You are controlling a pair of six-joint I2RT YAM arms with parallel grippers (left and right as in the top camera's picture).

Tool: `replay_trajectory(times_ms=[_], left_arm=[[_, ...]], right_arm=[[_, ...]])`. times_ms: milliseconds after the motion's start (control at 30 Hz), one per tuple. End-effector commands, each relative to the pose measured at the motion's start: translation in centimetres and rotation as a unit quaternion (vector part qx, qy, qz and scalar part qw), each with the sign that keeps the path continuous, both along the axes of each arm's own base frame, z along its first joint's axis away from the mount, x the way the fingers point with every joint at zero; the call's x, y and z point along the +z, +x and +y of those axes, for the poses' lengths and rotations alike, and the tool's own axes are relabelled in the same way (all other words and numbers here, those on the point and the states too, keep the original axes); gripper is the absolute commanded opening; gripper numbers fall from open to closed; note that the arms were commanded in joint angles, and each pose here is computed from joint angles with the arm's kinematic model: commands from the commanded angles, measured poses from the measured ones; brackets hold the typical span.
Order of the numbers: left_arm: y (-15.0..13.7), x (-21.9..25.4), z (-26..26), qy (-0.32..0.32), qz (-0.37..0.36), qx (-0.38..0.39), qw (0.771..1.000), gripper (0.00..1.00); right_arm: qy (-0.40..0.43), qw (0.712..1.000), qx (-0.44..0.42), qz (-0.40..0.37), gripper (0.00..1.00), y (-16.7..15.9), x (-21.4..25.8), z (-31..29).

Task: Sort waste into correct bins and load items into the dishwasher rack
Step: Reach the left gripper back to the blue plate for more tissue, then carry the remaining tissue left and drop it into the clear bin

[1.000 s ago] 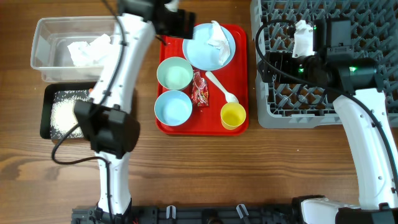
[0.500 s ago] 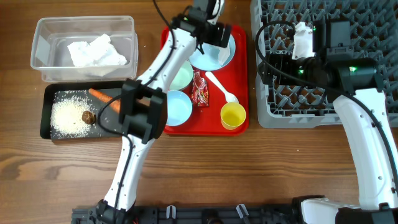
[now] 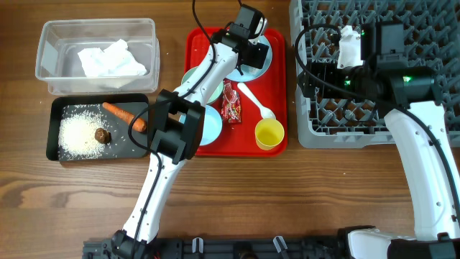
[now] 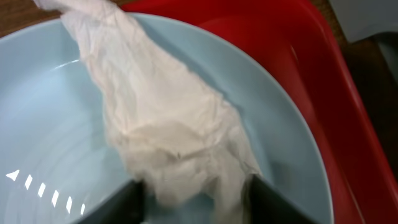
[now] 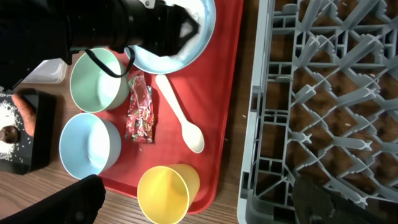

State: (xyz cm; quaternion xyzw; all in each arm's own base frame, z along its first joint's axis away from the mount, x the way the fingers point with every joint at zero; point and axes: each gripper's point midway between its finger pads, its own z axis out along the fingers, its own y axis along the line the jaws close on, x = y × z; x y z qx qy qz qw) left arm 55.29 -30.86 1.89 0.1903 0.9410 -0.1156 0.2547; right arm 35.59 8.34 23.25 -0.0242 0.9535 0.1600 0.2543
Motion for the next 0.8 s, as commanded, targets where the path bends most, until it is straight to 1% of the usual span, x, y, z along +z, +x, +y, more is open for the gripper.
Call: replay_trajectory(times_ms=[0, 33, 67, 200, 333, 433, 533, 633, 667, 767], left_arm=[[-0.6, -1.0, 0.5, 0.01, 0.019, 0.0, 1.0, 0.19], [-0.8, -1.2, 0.6, 0.014, 0.025, 0.0, 1.0, 0.06], [-1.0, -1.3, 0.7, 0.016, 0.029, 0.0, 0.999, 0.04], [-1.2, 0.4, 1.0, 0.015, 0.028, 0.002, 1.0, 0.04], [-0.4, 5.8, 3.0, 0.006, 0.002, 0.049, 0.999, 0.04], [0.8, 11.7, 7.5, 0.029, -0.048, 0.123, 0.991, 0.04], [0.8, 16.5, 13.0, 0.063, -0.08, 0.181, 0.978, 0.04], [0.0, 18.5, 17.6, 0.087, -0.075, 0.221, 0.969, 0.04], [-0.4, 18.6, 19.3, 0.097, -0.066, 0.235, 0.965, 0.04], [-1.8, 17.4, 25.3, 0.125, -0.019, 0.308, 0.943, 0.04]], right_arm=[[0.007, 1.0, 0.004, 0.001, 1.0, 0.4, 0.2, 0.4], [0.007, 1.0, 0.004, 0.0, 1.0, 0.4, 0.2, 0.4], [0.007, 1.0, 0.004, 0.0, 1.0, 0.4, 0.2, 0.4], [0.007, 1.0, 0.004, 0.002, 1.0, 0.3, 0.2, 0.4], [0.007, 1.0, 0.004, 0.002, 1.0, 0.3, 0.2, 0.4], [0.007, 1.0, 0.004, 0.0, 1.0, 0.4, 0.2, 0.4], [0.009, 1.0, 0.001, 0.001, 1.0, 0.4, 0.2, 0.4], [0.009, 1.0, 0.001, 0.0, 1.0, 0.5, 0.2, 0.4], [0.01, 1.0, 0.001, -0.001, 1.0, 0.5, 0.3, 0.4], [0.01, 1.0, 0.001, -0.001, 1.0, 0.5, 0.3, 0.4]])
